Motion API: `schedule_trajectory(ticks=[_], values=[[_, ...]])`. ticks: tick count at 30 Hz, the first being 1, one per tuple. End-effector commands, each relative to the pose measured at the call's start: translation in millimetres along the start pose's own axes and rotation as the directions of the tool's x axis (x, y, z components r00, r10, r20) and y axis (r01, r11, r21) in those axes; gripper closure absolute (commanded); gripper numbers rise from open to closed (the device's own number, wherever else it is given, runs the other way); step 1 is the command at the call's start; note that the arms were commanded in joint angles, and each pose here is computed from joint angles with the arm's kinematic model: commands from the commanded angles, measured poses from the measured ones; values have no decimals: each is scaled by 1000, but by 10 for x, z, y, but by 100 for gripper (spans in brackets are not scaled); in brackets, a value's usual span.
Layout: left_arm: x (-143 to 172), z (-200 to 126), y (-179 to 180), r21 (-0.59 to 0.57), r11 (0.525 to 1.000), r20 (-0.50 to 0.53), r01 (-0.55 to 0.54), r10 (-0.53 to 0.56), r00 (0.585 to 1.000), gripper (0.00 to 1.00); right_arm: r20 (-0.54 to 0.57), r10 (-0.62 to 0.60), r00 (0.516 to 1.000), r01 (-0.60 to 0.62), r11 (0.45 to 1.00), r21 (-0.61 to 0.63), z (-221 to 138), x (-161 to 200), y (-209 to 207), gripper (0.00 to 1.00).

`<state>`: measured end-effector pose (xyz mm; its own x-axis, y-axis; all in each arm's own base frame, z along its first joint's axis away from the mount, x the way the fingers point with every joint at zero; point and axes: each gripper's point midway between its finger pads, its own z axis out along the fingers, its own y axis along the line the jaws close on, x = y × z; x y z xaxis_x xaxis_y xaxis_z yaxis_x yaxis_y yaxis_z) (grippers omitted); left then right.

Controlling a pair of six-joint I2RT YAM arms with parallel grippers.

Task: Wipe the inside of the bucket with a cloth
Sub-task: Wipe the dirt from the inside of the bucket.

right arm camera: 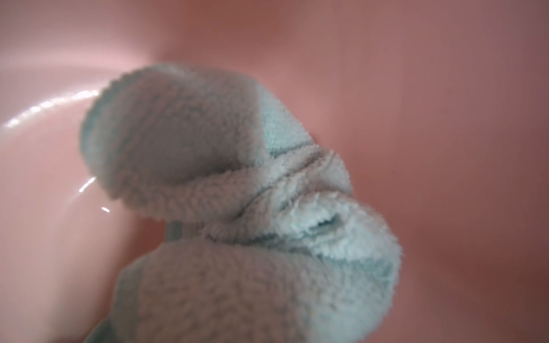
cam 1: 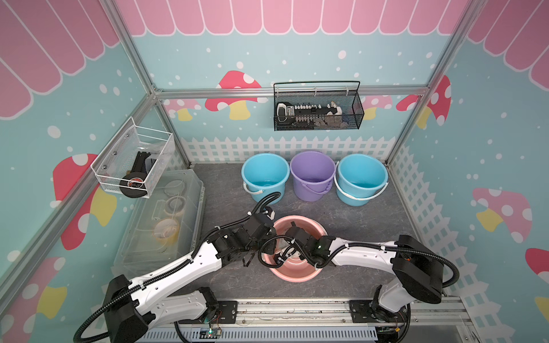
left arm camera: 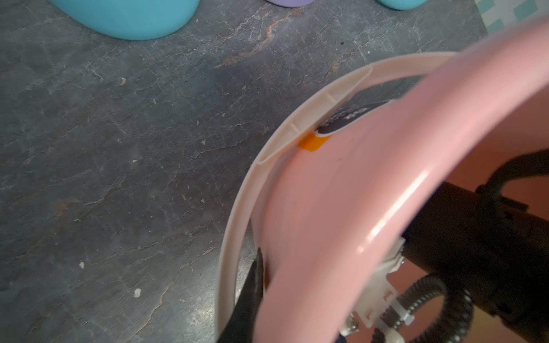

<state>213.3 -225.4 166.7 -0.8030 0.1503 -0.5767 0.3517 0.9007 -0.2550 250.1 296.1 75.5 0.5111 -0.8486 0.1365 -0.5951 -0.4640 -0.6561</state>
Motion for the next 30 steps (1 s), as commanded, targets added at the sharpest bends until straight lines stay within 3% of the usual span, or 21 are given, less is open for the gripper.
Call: schedule_trajectory(ticks=[1,11,16,24,27,30], values=[[-140,-184,111,-55,998,71,29,-25,997,100,-10,-48,999,47,991,-122,40,33,340,100],[-363,-526,212,-60,995,233,85,-69,970,100,68,33,997,0,899,-437,-304,-106,808,100],[-412,-577,163,-31,996,264,83,-72,962,100,208,146,967,-21,862,-506,-441,-414,849,100],[-381,-455,-28,39,998,232,56,-63,971,100,442,301,845,-191,942,-276,-338,-931,134,100],[-347,-387,-126,68,997,211,38,-52,976,100,450,279,848,-262,960,-102,-240,-927,-185,100],[-307,-342,-195,79,996,195,26,-41,980,100,393,240,888,-285,957,60,-147,-817,-454,100]])
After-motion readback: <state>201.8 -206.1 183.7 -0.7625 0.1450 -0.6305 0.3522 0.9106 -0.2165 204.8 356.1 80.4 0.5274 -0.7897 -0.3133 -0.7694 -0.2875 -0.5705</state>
